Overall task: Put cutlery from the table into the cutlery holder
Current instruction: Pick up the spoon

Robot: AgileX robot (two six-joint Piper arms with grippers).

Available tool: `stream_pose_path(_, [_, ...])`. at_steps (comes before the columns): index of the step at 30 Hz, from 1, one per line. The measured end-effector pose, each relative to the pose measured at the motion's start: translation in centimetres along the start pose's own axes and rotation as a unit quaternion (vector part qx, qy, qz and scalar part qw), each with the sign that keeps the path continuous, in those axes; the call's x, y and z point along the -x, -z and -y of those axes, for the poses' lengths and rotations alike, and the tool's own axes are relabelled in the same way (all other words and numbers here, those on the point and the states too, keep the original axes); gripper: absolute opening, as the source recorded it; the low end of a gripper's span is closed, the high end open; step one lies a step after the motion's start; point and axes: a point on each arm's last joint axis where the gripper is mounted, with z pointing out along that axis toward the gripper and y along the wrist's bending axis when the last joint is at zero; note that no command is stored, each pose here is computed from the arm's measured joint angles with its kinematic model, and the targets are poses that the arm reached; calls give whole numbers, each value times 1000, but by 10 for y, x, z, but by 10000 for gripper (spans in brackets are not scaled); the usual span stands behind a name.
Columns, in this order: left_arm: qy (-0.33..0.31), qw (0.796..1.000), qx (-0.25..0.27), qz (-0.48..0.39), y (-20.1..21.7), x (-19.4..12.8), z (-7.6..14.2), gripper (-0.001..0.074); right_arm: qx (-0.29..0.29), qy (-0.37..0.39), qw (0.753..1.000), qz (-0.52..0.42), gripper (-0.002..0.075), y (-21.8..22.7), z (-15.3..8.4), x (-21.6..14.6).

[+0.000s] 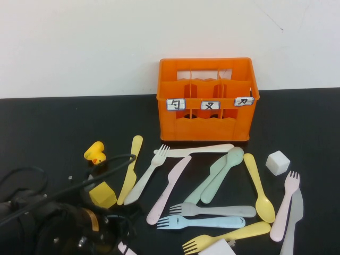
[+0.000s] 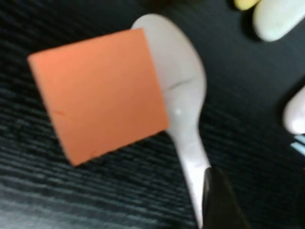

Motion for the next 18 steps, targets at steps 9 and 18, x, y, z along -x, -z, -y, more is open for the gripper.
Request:
stream_pose_path(9, [-7, 999, 46, -19, -17, -1, -4, 344, 2, -3, 1000, 4, -2, 0, 0, 1])
stream_pose_path(18, [-74, 993, 91, -10, -38, 16, 17, 344, 2, -3, 1000, 4, -2, 0, 0, 1])
